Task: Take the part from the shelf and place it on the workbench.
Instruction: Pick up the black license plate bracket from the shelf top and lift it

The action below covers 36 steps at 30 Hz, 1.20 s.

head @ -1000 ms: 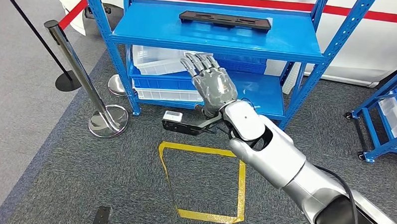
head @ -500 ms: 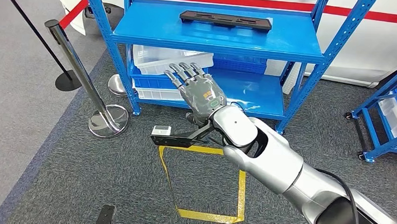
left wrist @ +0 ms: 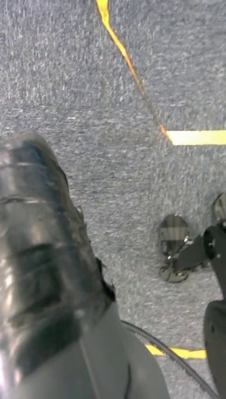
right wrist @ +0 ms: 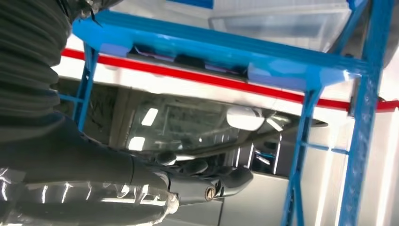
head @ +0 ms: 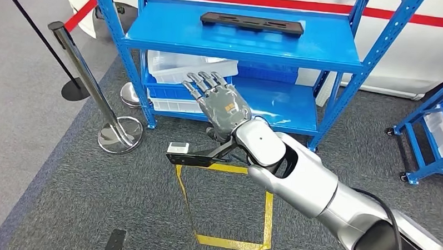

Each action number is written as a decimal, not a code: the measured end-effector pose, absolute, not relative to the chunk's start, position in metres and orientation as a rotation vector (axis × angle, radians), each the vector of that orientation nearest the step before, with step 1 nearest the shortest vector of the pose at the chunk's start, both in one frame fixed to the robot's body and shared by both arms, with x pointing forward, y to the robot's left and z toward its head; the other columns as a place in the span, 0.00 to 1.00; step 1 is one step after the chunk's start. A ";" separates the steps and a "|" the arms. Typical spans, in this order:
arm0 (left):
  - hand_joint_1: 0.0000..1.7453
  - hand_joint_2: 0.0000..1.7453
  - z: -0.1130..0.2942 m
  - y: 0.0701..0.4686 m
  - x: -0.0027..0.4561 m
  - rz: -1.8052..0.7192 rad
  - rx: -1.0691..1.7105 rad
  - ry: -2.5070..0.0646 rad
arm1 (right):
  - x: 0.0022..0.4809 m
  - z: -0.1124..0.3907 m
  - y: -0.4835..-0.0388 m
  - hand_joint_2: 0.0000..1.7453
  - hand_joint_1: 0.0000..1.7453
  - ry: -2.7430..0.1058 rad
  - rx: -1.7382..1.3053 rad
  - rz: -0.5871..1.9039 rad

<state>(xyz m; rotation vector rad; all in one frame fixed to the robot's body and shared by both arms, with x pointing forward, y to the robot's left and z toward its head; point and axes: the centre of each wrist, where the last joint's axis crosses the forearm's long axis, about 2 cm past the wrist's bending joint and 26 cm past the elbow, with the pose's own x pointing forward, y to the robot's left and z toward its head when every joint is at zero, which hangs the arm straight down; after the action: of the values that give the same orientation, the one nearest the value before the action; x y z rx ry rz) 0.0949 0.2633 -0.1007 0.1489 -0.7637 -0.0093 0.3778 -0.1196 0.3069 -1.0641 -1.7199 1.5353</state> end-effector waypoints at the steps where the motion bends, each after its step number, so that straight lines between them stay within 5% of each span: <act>1: 0.00 0.00 -0.101 0.263 0.095 -0.009 0.148 -0.765 | 0.378 0.307 -0.120 1.00 0.00 -1.715 -1.067 1.535; 36: 0.00 0.00 -0.104 0.270 0.082 0.021 0.158 -0.756 | 0.395 0.298 -0.126 1.00 0.00 -1.407 -1.159 1.538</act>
<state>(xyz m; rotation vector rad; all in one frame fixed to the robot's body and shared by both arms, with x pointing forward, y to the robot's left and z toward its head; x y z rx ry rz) 0.0817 0.2701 -0.1039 0.1583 -0.7564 0.0211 0.3950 -0.1261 0.2975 -1.1585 -1.4070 1.5375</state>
